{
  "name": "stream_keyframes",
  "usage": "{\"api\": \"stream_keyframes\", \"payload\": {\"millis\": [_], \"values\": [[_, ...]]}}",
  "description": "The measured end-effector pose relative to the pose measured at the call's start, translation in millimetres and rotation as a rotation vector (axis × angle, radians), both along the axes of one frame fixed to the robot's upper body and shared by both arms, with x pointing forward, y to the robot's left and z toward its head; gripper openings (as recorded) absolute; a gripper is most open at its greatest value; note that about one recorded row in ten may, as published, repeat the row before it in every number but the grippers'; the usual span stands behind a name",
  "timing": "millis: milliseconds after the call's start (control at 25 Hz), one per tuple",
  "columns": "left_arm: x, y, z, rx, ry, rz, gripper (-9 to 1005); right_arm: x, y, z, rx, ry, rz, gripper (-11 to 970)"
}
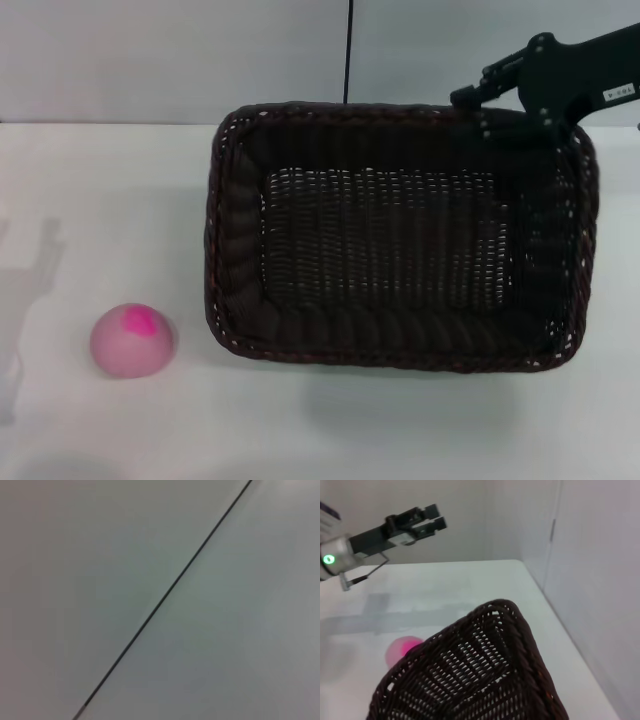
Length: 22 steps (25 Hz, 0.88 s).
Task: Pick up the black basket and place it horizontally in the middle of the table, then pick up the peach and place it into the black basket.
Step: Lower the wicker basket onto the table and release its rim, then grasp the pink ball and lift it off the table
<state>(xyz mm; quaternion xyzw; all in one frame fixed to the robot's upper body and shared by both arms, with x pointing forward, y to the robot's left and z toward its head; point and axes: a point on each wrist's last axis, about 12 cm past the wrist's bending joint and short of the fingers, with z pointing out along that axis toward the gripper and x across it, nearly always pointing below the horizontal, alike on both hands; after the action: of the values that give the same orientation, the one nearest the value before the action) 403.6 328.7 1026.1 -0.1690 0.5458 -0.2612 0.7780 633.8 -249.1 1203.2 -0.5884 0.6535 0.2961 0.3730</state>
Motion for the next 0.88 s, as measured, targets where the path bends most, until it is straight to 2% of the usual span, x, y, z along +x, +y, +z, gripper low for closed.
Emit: {"api": "stream_keyframes", "payload": {"millis": [120, 240, 280, 320, 360, 400, 440, 480, 520, 560, 640, 720, 760, 800, 880], "values": [[-0.5, -1.0, -0.5, 0.001, 0.003, -0.008, 781, 2.8, -3.0, 0.6, 0.005, -0.025, -0.026, 261], [-2.8, -2.5, -1.8, 0.004, 0.013, -0.022, 781, 6.8, -9.8, 2.8, 0.026, -0.065, -0.074, 374], [-3.1, -2.7, -2.0, 0.004, 0.014, -0.024, 781, 9.0, -19.8, 5.2, 0.068, -0.116, -0.122, 412], [-3.1, -2.7, -2.0, 0.004, 0.014, -0.024, 781, 9.0, -19.8, 5.2, 0.068, -0.116, -0.122, 450], [-3.7, -3.4, -2.5, 0.01, 0.017, -0.03, 781, 10.5, -35.7, 7.1, 0.137, -0.19, -0.204, 488], [-3.7, -3.6, -2.6, 0.013, 0.018, -0.034, 781, 10.5, -35.7, 7.1, 0.137, -0.19, -0.204, 523], [-3.7, -3.3, -2.7, 0.021, 0.021, -0.041, 781, 8.0, -57.4, 5.6, 0.232, -0.259, -0.306, 559], [-3.7, -3.3, -2.7, 0.021, 0.021, -0.041, 780, 8.0, -57.4, 5.6, 0.232, -0.259, -0.306, 594], [-3.3, -3.5, -2.7, 0.027, 0.022, -0.049, 780, 4.0, -69.7, 3.2, 0.284, -0.282, -0.356, 630], [-2.6, -3.2, -2.4, 0.037, 0.023, -0.061, 780, -9.4, -92.6, -2.9, 0.411, -0.309, -0.447, 665], [-2.0, -1.7, -1.9, 0.058, 0.024, -0.079, 781, -16.5, -100.5, -7.1, 0.456, -0.314, -0.48, 663], [-1.6, -1.0, -1.3, 0.072, 0.023, -0.095, 781, -36.4, -114.6, -18.8, 0.563, -0.321, -0.552, 661], [0.5, 0.6, 0.9, 0.114, 0.016, -0.143, 781, -56.4, -121.4, -34.4, 0.642, -0.312, -0.614, 660], [0.5, 0.6, 0.9, 0.114, 0.016, -0.143, 781, -56.4, -121.4, -34.4, 0.642, -0.312, -0.614, 660], [4.9, 0.7, 4.7, 0.182, 0.003, -0.231, 781, -78.0, -125.8, -52.2, 0.707, -0.297, -0.678, 660]]}}
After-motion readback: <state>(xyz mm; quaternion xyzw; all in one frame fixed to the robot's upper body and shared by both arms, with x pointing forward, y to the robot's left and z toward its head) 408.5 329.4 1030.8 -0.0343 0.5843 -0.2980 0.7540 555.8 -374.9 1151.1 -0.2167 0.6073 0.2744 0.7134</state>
